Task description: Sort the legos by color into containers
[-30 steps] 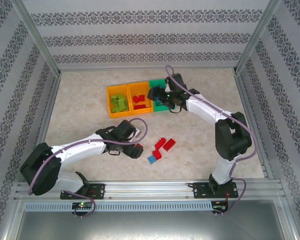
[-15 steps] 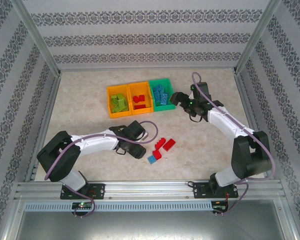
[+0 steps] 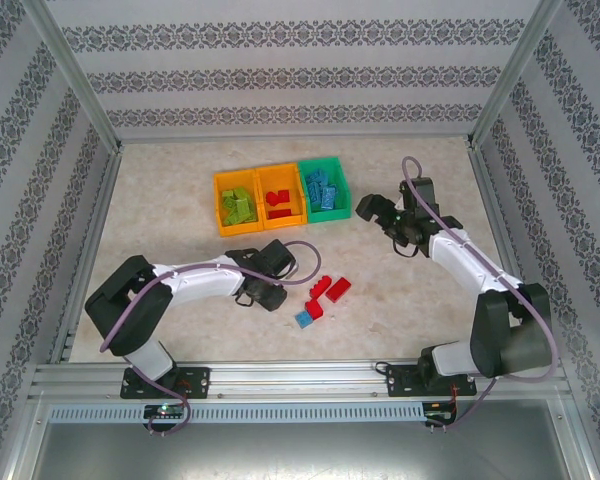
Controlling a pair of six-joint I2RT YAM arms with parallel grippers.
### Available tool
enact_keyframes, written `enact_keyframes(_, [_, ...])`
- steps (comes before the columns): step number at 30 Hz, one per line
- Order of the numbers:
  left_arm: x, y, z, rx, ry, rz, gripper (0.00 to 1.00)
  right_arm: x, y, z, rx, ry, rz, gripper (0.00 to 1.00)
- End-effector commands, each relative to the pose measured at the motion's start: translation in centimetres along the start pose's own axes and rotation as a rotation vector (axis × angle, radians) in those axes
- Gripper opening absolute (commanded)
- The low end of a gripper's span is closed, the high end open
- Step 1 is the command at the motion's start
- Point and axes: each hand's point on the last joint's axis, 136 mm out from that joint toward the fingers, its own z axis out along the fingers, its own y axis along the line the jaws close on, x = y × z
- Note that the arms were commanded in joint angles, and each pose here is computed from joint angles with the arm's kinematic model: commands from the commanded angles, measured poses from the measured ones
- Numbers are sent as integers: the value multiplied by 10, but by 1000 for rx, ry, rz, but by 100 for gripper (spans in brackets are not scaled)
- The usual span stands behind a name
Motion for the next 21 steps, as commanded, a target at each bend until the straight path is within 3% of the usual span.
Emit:
enact_keyframes(1, [-3, -5, -1, -1, 9, 10, 33, 0, -9, -5, 26, -19, -16, 96])
enact_keyframes(6, [-31, 9, -33, -75, -75, 3, 31, 10, -18, -4, 47, -8, -33, 95])
enact_keyframes(13, [-103, 47, -88, -78, -258, -100, 32, 36, -34, 0, 83, 35, -50, 95])
enact_keyframes(18, [-147, 83, -87, -35, -217, -201, 28, 57, -40, 3, 107, 65, -69, 95])
enact_keyframes(21, [-168, 104, -70, -11, -181, -278, 31, 66, -42, 4, 112, 75, -73, 95])
